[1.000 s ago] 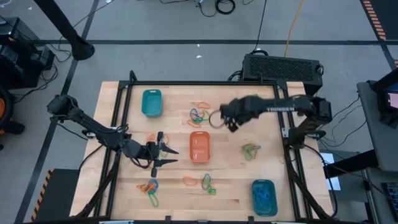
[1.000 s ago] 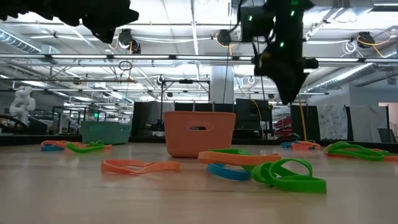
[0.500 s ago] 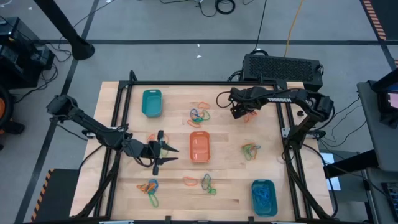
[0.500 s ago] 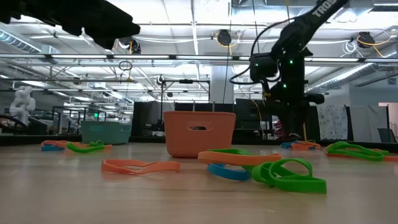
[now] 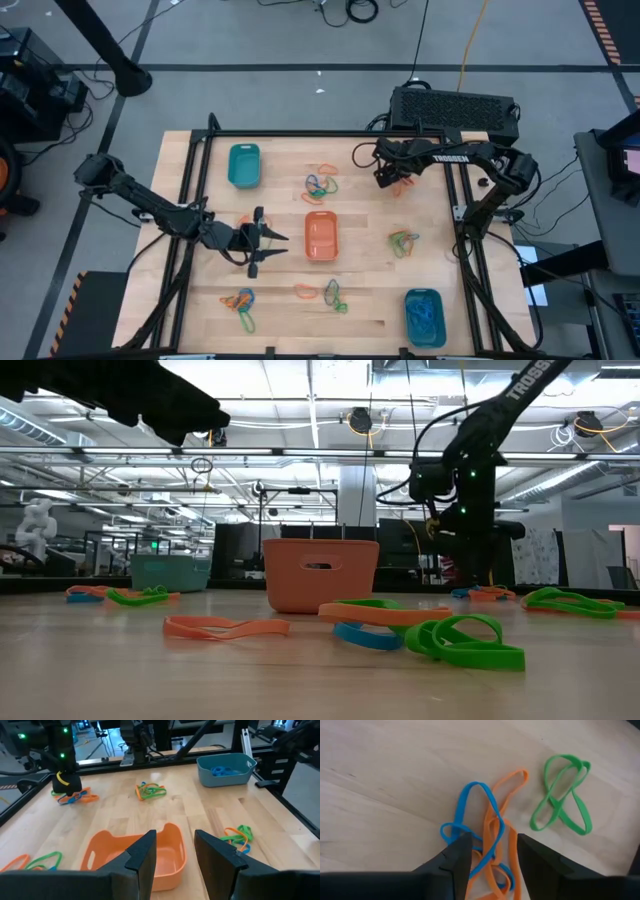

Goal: Sort rubber bands into baskets
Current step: Put the blue rubber band into the blue bin

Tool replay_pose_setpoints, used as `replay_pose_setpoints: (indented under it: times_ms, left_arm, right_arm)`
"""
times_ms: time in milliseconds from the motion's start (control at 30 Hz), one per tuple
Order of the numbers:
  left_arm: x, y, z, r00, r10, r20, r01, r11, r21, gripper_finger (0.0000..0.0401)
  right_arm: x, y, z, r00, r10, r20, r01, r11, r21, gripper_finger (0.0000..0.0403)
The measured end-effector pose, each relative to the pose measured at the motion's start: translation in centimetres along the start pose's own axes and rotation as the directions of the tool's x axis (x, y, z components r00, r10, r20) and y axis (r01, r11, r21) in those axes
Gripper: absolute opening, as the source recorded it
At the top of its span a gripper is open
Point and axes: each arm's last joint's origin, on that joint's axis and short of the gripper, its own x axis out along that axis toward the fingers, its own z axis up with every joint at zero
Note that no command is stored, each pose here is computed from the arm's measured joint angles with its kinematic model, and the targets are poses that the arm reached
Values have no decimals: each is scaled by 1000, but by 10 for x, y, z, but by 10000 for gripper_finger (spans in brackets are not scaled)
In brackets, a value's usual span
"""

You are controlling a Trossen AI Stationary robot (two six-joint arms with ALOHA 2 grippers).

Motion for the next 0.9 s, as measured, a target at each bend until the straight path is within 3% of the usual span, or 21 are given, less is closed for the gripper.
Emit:
replay_pose_setpoints:
  times_ms: [767, 900]
  left_arm:
    - [0, 0, 0, 1000, -1, 0, 1, 1000, 0, 142]
    - [0, 0, 0, 1000, -1, 0, 1, 1000, 0, 142]
  right_arm:
    - [3, 0, -2, 999, 42, -24, -42, 999, -1, 6]
    - [2, 1, 0, 999, 51, -9, -51, 999, -1, 3]
